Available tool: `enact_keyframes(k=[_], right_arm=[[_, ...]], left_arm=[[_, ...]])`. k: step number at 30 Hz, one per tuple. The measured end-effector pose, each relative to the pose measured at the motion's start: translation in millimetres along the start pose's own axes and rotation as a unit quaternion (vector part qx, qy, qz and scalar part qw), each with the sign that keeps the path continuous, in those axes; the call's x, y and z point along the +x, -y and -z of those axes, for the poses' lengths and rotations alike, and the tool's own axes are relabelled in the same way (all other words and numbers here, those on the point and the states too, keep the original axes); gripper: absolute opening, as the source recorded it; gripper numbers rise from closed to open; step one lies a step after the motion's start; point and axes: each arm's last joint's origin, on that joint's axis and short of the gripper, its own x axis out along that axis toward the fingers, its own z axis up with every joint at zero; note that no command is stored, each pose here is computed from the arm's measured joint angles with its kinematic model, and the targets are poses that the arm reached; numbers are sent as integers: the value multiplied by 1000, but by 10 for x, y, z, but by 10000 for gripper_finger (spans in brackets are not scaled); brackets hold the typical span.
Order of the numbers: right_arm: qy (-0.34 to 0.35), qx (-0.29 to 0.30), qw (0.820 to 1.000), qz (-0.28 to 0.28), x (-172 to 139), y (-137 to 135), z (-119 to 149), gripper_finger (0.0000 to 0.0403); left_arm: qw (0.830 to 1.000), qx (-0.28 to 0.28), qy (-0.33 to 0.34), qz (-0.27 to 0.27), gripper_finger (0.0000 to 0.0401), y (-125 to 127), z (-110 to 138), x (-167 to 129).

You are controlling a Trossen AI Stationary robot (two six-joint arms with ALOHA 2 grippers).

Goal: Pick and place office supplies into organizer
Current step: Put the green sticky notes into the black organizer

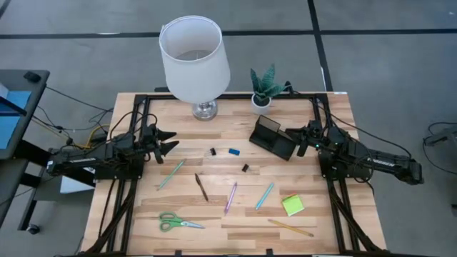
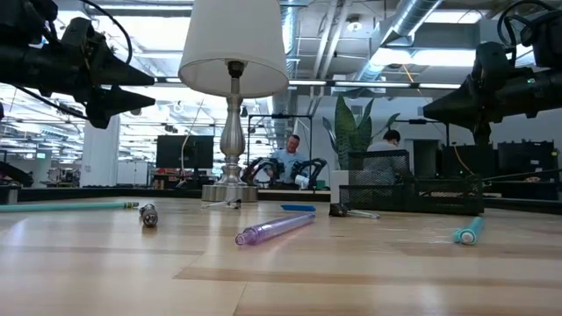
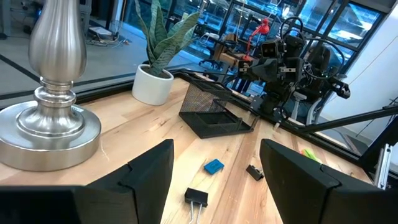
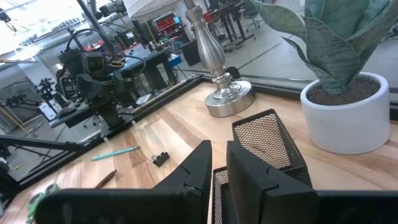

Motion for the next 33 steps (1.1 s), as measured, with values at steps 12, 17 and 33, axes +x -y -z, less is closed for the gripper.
enact_keyframes(k=[12,17,33], right_arm=[[7,-23,1000,8,0,4,-10,44],[35,98,994,-12,-2,-21,-68,44],[99,280,955,-25,-18,-37,-181,43]], left_arm=[[991,-89,75,69,231,82,-170,-19],[970,-216,87,65,231,78,-196,-23],[957,-245,152,-35,231,12,-223,-31]])
